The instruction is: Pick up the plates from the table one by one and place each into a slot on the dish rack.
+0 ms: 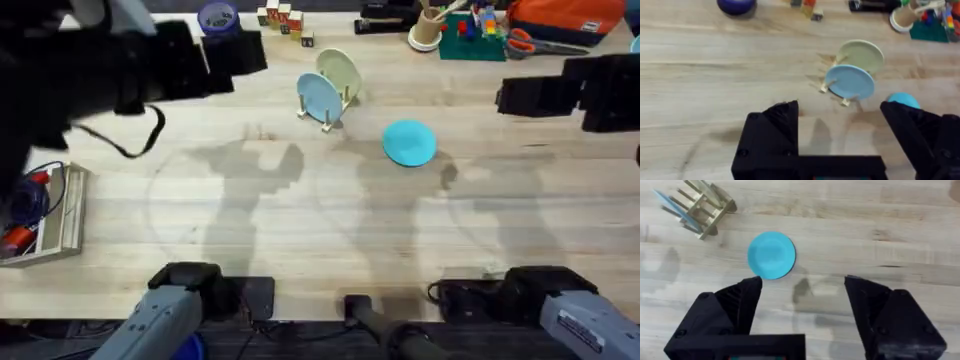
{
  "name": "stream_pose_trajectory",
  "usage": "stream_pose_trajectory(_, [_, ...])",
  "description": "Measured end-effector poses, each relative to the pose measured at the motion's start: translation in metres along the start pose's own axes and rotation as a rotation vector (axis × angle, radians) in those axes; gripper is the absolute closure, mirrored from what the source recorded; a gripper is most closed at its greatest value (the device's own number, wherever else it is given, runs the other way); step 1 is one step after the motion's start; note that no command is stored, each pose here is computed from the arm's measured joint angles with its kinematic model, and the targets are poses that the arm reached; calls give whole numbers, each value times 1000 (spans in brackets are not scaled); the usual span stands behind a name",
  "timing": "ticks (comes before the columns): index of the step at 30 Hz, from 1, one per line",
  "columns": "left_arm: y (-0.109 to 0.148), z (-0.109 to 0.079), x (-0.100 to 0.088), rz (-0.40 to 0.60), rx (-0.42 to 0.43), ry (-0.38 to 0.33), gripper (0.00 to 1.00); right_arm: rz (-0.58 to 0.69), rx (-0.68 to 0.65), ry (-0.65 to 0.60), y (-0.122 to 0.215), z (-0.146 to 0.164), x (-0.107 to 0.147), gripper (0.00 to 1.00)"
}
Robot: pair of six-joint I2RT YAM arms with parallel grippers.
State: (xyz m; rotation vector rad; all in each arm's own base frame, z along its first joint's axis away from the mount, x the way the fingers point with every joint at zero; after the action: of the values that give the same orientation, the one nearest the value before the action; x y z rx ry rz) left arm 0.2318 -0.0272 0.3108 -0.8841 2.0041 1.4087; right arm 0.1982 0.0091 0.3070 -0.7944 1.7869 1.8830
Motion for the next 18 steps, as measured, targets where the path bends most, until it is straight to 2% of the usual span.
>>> stream_pose_trajectory(3, [-4,-12,-5,76,30,-11,5,3,-1,0,3,0,-2,10])
stream_pose_trajectory(8, [-14,-41,-7,171,104,-68,6,3,-1,0,3,0,-2,9])
stream_pose_trajectory(11, [-21,-60,-3,214,156,-115,6,3,-1,0,3,0,-2,10])
stream_pose_trajectory(12, [-27,-76,6,260,199,-160,6,3,-1,0,3,0,-2,10])
stream_pose_trajectory(15, [-33,-88,14,299,226,-191,7,3,-1,0,3,0,-2,10])
stream_pose_trajectory(18, [-39,-91,18,323,230,-199,7,3,-1,0,3,0,-2,9])
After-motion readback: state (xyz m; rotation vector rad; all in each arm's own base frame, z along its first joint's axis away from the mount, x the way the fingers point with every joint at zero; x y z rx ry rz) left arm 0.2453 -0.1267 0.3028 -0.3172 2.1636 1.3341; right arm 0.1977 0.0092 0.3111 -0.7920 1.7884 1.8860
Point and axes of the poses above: each hand's point on the last joint's axis, 136 mm out from that joint toward the fingers, its own y axis back along the fingers, its own z axis along the line the jaws close on, x = y × z, the point moved 7 cm from there along y, back along the fingers, and after that the axes turned 4 degrees about y, right-handed, at the moved point
